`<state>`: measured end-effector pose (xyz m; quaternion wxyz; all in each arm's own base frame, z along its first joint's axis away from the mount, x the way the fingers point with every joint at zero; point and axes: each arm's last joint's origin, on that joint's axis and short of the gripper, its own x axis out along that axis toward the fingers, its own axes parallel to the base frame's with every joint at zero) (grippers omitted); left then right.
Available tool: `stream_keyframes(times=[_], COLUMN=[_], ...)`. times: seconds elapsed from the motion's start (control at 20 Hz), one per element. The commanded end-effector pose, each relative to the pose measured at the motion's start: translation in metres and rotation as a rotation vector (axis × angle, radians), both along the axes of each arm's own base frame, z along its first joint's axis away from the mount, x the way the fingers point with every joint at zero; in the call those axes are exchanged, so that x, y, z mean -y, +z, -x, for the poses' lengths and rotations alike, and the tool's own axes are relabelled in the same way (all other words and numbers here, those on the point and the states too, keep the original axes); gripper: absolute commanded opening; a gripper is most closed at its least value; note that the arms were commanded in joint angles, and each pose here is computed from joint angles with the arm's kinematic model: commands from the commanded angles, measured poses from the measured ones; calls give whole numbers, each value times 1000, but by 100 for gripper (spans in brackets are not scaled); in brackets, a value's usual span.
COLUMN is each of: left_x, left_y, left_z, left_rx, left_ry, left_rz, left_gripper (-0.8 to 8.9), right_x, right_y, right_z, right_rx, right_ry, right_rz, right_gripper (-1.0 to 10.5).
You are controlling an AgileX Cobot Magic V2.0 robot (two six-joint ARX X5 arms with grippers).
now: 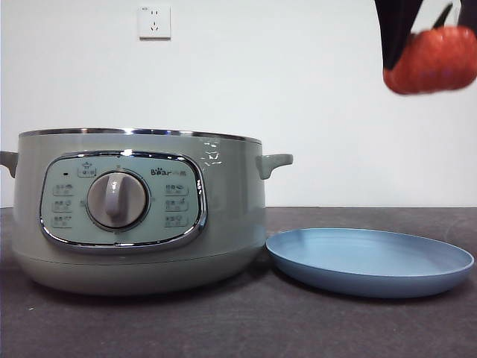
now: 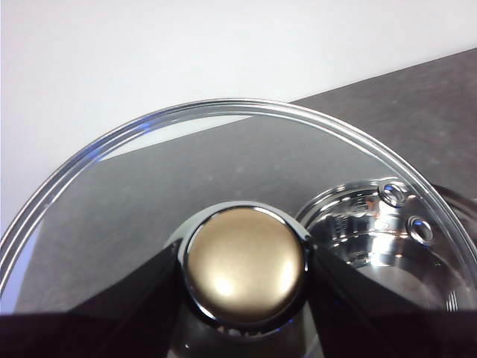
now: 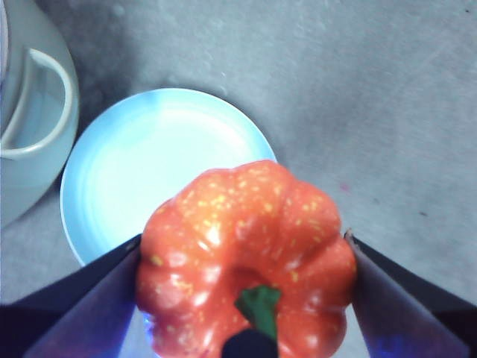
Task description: Take the pumpkin out from the steamer,put the pumpkin in the blue plate,close the lid
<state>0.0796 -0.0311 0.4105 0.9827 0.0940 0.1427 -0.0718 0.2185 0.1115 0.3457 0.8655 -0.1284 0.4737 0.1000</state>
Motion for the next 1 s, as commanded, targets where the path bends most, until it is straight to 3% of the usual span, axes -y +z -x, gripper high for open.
stream_keyframes(times=[0.05,0.35,0.8,1.0], left_x=[-2,1,10,12], left_y=[10,9,6,4], left_z=[3,-1,-16,-20], left_rx=[76,62,12,-2], left_ry=[6,6,-39,-40], left_rz=[50,43,32,25], left_gripper=[-8,-8,-8,-8], right_x=[-2,-16,-37,-38], right_y=[-28,-83,-149,-163], right_z=[1,-15,-52,-55], right_rx=[9,-44,-174,-225], right_ry=[-3,92,108,90], right_rz=[-26,-157,-79,-62], right_gripper=[-2,1,20,382])
